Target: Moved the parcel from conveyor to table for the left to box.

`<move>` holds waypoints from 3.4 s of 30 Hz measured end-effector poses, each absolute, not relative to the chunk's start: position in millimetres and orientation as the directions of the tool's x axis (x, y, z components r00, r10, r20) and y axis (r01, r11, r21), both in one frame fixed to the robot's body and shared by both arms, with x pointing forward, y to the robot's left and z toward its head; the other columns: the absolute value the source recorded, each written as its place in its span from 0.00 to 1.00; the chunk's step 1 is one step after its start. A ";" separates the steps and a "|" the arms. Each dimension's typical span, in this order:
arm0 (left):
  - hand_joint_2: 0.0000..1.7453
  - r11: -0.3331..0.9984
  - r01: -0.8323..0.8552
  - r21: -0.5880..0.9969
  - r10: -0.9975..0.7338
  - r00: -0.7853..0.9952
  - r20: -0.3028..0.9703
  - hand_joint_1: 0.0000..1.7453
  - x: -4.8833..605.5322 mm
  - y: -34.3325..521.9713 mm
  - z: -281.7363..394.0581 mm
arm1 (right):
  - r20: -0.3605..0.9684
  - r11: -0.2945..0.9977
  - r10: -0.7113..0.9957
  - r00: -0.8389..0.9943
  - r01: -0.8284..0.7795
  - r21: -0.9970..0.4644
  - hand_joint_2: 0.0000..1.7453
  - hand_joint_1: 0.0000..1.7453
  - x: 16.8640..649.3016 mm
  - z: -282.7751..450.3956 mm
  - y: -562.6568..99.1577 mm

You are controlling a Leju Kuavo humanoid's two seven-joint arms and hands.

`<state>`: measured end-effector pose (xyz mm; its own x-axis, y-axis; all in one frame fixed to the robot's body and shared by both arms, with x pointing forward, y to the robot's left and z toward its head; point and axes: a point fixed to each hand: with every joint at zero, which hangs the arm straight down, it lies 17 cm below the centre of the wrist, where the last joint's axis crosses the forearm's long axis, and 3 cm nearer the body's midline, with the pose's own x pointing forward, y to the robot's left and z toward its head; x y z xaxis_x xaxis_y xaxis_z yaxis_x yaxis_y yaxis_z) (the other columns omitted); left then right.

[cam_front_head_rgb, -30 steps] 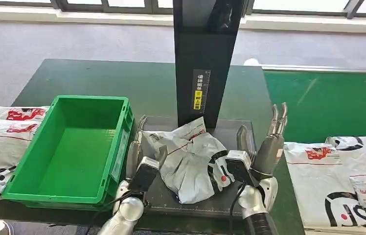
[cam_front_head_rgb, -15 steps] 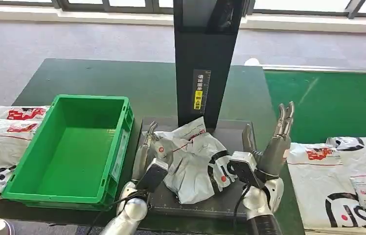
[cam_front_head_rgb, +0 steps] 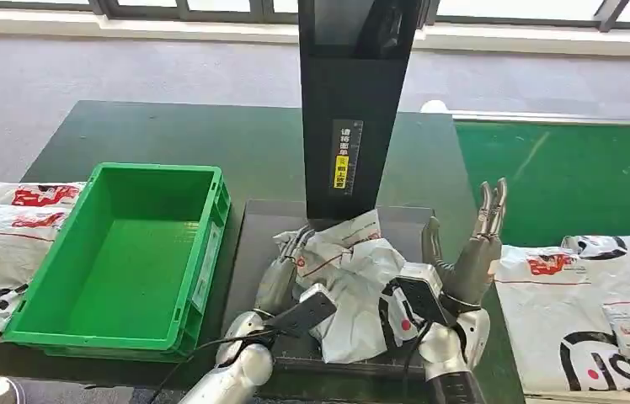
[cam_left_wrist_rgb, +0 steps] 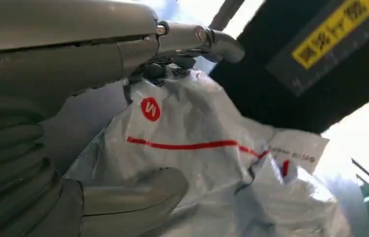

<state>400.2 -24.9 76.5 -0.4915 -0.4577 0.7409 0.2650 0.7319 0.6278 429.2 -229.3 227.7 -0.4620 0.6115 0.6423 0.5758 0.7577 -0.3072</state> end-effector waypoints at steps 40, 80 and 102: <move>1.00 0.488 0.430 0.760 -0.554 -0.520 0.650 1.00 380.6 -80.7 34.3 | 0.641 0.748 0.623 -0.449 0.583 -0.318 1.00 0.00 428.1 224.4 -233.7; 1.00 0.620 -0.624 0.476 -0.767 -0.354 0.535 1.00 436.2 226.6 238.5 | 0.644 0.733 0.628 -0.436 0.609 -0.303 1.00 0.00 423.5 227.2 -245.4; 1.00 0.367 -0.804 0.469 -0.803 -0.019 0.596 0.00 374.5 389.2 206.2 | 0.658 0.734 0.625 -0.420 0.603 -0.312 1.00 0.00 418.7 216.9 -247.4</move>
